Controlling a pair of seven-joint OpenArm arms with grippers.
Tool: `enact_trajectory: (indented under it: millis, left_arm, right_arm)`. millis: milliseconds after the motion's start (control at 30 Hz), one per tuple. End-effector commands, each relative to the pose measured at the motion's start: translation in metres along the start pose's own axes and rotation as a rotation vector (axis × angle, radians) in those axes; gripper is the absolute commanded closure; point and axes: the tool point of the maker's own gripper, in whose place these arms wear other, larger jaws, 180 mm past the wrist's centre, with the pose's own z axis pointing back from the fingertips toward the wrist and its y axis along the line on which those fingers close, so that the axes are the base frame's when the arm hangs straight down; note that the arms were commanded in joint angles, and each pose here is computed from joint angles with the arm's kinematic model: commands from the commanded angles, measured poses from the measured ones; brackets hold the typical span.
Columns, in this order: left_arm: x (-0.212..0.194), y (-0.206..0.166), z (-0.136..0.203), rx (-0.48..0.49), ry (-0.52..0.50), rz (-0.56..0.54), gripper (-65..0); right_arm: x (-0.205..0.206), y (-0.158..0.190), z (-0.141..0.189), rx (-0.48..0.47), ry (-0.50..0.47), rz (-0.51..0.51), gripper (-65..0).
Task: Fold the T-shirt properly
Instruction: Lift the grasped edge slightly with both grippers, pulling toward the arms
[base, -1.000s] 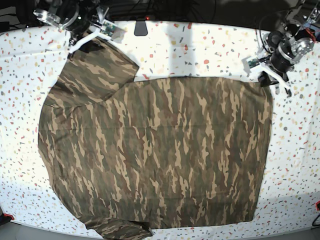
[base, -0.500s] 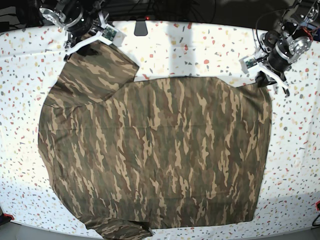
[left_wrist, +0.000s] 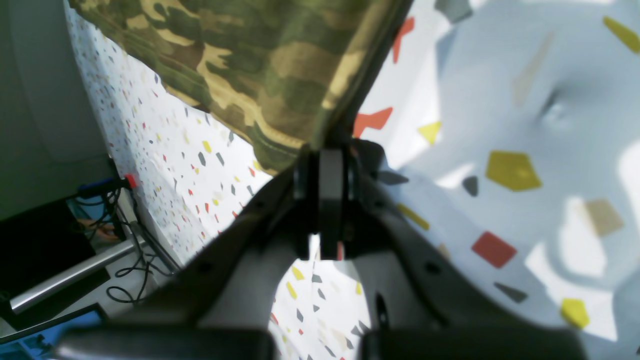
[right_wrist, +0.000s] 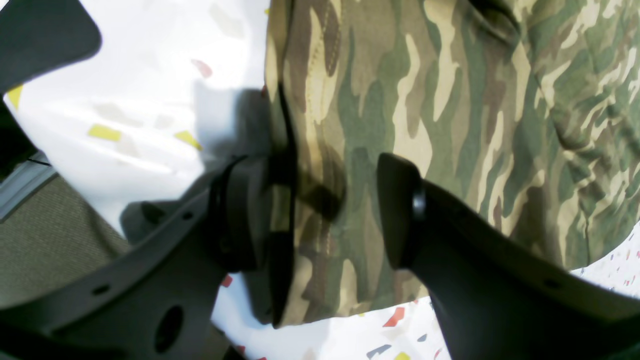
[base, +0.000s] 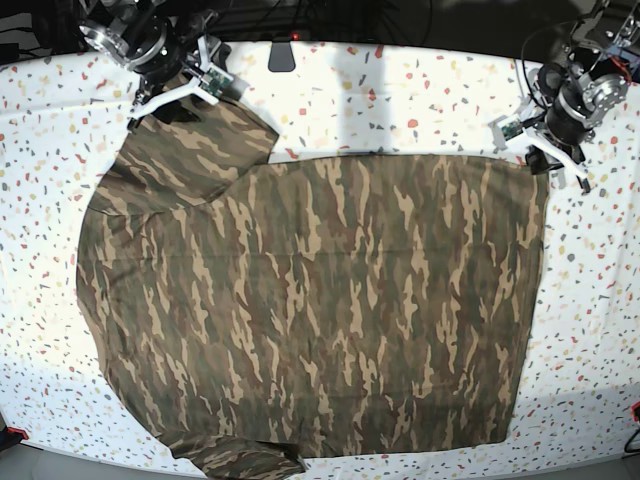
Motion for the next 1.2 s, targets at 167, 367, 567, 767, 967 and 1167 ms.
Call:
enact_trajectory:
  millis: [167,367,567,767,967,1167]
  left_arm:
    - [-0.004,0.007,0.002,0.013,0.007,-0.013,0.0]
    - [-0.004,0.007,0.002,0.013,0.007,-0.013,0.0]
    - [-0.004,0.007,0.002,0.013,0.003,-0.013,0.0]
    - [-0.003,0.007,0.002,0.013,0.003,-0.013,0.0]
    - [-0.003,0.008,0.002,0.013,0.0,-0.013,0.0]
    - [-0.003,0.022,0.002,0.092,0.0,0.009,0.0]
  right_arm:
    - [-0.042,-0.004,0.004,-0.016,0.205,0.047,-27.7]
    - [-0.042,-0.004,0.004,-0.018,0.203,0.045,-10.6]
    - [-0.042,-0.005,0.004,-0.024,0.203,0.042,-2.2]
    - [-0.043,-0.028,0.006,-0.144,0.203,-0.018,-0.1]
    - [-0.053,-0.05,0.012,-0.208,0.229,0.053,0.0]
    - [-0.049,-0.061,0.016,-0.262,0.221,0.058,0.0]
